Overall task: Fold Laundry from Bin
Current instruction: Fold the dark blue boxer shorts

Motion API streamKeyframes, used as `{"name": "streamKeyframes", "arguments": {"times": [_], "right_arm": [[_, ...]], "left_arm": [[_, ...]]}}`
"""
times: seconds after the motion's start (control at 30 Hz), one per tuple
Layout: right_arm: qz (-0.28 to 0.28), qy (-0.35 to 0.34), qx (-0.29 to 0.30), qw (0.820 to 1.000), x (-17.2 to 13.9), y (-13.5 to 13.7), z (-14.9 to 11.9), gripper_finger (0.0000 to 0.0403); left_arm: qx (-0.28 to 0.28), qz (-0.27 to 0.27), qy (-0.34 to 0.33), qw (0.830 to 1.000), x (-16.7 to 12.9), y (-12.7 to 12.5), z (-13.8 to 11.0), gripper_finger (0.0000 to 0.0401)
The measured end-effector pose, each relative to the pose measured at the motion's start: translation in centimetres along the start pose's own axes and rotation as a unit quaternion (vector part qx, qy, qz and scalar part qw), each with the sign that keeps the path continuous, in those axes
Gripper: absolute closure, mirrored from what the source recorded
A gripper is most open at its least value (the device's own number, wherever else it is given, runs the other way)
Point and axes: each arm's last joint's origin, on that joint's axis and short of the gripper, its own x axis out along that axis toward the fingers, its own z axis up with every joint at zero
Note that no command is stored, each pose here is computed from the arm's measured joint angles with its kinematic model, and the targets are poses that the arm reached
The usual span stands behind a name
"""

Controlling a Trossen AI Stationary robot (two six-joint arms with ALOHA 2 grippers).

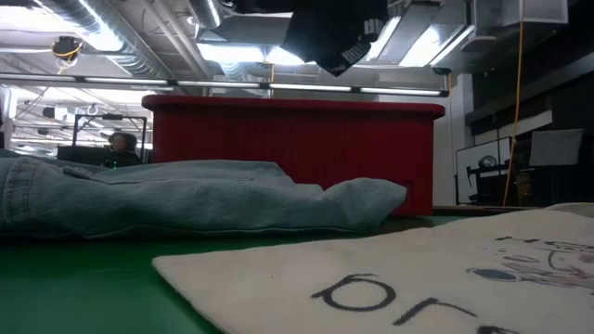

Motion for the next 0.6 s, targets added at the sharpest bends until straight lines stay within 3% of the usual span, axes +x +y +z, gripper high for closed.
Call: {"name": "streamKeyframes", "arguments": {"times": [0.27, 0.6], "right_arm": [[0.0, 0.0, 0.0, 1.0, 0.0, 0.0, 0.0, 0.0393], [0.0, 0.0, 0.0, 1.0, 0.0, 0.0, 0.0, 0.0393]], "left_arm": [[-0.001, -0.032, -0.019, 0.999, 0.4, 0.2, -0.1, 0.0205], [0.004, -0.01, -0.007, 1.0, 1.4, 1.3, -0.7, 0.0205]]}}
